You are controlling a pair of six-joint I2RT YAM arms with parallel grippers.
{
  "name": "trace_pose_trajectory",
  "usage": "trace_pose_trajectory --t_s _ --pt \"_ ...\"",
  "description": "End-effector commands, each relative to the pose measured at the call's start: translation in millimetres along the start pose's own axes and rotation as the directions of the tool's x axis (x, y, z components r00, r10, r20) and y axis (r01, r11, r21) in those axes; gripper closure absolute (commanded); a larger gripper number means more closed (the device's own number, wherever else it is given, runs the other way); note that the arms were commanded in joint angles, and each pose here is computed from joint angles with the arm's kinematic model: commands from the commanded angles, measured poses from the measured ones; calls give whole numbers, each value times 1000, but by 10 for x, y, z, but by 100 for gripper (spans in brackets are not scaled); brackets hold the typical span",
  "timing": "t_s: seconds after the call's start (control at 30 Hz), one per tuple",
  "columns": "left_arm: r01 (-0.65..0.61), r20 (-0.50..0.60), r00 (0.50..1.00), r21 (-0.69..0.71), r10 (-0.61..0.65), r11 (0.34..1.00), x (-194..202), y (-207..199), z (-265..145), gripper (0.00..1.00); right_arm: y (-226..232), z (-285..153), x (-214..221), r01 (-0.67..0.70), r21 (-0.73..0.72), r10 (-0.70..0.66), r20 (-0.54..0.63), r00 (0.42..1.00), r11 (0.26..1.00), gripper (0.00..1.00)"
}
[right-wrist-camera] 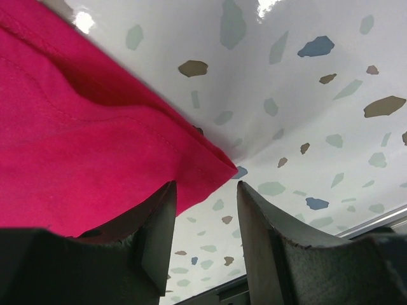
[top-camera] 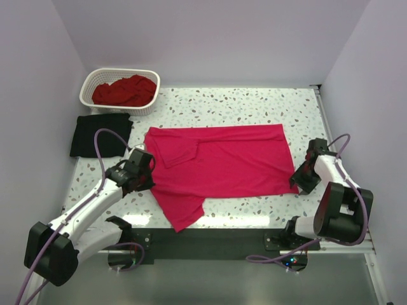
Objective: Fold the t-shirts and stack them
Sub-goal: Fold the tshirt
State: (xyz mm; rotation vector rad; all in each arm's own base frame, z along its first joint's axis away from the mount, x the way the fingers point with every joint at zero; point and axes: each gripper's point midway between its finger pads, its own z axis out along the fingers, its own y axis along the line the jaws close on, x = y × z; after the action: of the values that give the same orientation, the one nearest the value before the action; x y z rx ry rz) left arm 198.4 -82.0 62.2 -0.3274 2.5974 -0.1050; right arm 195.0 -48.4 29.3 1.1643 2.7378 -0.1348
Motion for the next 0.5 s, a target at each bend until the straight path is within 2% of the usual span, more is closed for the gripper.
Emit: trace_pose_trajectory --t_s 0.0,0.27,0.47 --pt "-4 55 998 46 2 999 -170 -111 -85 99 -30 61 -24 -62 -10 62 3 998 998 54" --pt "-4 54 999 48 2 999 -166 -113 -82 99 -13 184 -56 -97 -68 97 -3 995 993 64" --pt "-1 56 998 45 -1 999 -165 -106 -84 99 44 235 -66 -111 -114 112 3 994 987 64"
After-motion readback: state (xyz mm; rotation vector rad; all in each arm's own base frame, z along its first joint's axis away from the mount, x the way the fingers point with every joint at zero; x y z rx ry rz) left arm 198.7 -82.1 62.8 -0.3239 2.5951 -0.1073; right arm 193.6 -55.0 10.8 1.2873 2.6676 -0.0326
